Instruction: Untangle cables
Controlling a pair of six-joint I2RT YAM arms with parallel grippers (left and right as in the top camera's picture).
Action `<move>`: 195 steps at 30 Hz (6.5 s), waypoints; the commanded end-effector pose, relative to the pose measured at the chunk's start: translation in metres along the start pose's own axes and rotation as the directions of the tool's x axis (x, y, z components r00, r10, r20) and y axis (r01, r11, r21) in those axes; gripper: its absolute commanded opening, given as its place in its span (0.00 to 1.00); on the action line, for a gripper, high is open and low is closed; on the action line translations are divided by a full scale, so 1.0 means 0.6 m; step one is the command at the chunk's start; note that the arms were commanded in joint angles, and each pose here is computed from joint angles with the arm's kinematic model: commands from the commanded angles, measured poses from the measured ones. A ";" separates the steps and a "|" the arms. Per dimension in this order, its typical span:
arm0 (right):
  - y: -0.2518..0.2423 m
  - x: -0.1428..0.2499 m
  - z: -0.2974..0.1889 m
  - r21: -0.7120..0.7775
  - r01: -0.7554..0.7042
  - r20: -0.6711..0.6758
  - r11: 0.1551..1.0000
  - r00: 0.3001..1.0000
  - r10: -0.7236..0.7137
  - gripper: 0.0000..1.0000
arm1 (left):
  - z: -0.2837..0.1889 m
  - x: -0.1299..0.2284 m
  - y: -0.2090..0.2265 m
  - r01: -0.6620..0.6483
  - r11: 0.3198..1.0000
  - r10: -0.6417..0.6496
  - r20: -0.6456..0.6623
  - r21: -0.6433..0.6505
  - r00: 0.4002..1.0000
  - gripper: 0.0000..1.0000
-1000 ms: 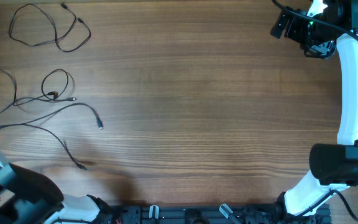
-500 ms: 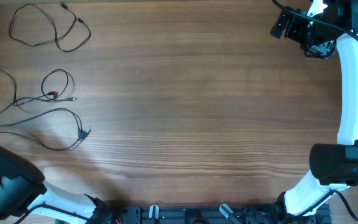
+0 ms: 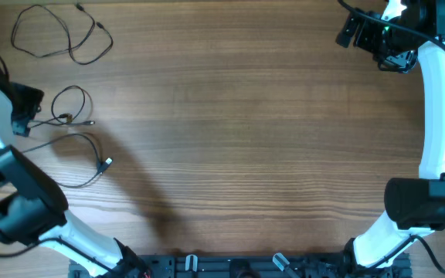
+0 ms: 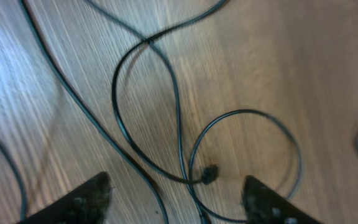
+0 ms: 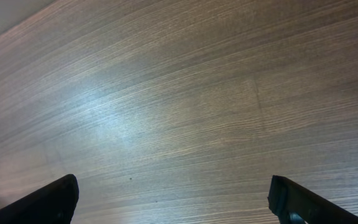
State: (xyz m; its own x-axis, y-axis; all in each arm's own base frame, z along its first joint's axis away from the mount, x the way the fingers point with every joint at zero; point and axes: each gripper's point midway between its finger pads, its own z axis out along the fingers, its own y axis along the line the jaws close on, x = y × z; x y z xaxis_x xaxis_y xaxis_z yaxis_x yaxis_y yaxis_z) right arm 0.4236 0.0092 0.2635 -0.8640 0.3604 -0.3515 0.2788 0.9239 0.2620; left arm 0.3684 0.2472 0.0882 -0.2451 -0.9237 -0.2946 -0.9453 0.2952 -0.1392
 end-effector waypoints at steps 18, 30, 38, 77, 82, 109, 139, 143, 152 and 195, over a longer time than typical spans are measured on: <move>-0.005 -0.003 0.009 0.018 -0.005 -0.003 1.000 1.000 0.005 1.00 | 0.174 0.040 -0.078 0.034 0.985 -0.011 -0.132 0.167 0.991 0.49; -0.005 -0.004 0.009 0.019 -0.005 -0.003 1.000 1.000 0.005 1.00 | 0.128 0.052 -0.169 -0.197 0.927 0.237 -0.092 0.319 0.967 0.62; -0.005 -0.003 0.009 0.019 -0.005 -0.003 1.000 1.000 0.005 1.00 | -0.115 0.014 -0.177 -0.108 0.921 0.153 -0.092 0.374 0.984 0.89; -0.005 -0.004 0.009 0.018 -0.005 -0.003 1.000 1.000 0.005 1.00 | 0.046 0.215 0.116 -0.064 0.936 -0.033 -0.267 -0.346 0.963 0.82; -0.005 -0.004 0.009 0.018 -0.004 -0.002 1.000 1.000 0.004 1.00 | -0.044 0.179 0.089 -0.060 0.948 -0.018 -0.242 -0.312 0.970 1.00; 0.053 0.020 -0.035 -0.183 -0.048 -0.038 0.982 0.998 0.041 1.00 | -0.459 0.464 -0.035 -0.693 0.503 0.780 0.074 0.516 0.621 1.00; -0.072 0.372 -0.331 -0.094 0.089 0.317 0.992 0.947 -0.055 1.00 | -0.459 0.464 -0.035 -0.693 0.503 0.780 0.074 0.516 0.621 1.00; -0.092 0.359 -0.331 0.003 0.126 0.354 0.992 0.928 -0.119 1.00 | -0.459 0.464 -0.035 -0.693 0.503 0.780 0.074 0.516 0.621 1.00; -0.066 0.326 -0.204 0.054 0.437 0.424 0.898 0.804 -0.417 1.00 | -0.459 0.464 -0.035 -0.693 0.503 0.780 0.074 0.516 0.621 1.00; -0.134 0.301 0.007 0.167 0.388 0.892 0.906 0.333 -0.307 1.00 | -0.459 0.464 -0.035 -0.693 0.503 0.780 0.074 0.516 0.621 1.00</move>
State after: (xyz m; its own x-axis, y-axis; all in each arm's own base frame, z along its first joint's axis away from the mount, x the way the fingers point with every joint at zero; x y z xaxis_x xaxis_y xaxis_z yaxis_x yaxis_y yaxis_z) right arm 0.2469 0.0105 0.1752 -0.0021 -0.0743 -0.9972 -0.0670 0.9950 -0.0740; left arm 0.2621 -0.0818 0.2666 -0.8718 -0.3476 -0.3452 -0.2228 0.9089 -0.3525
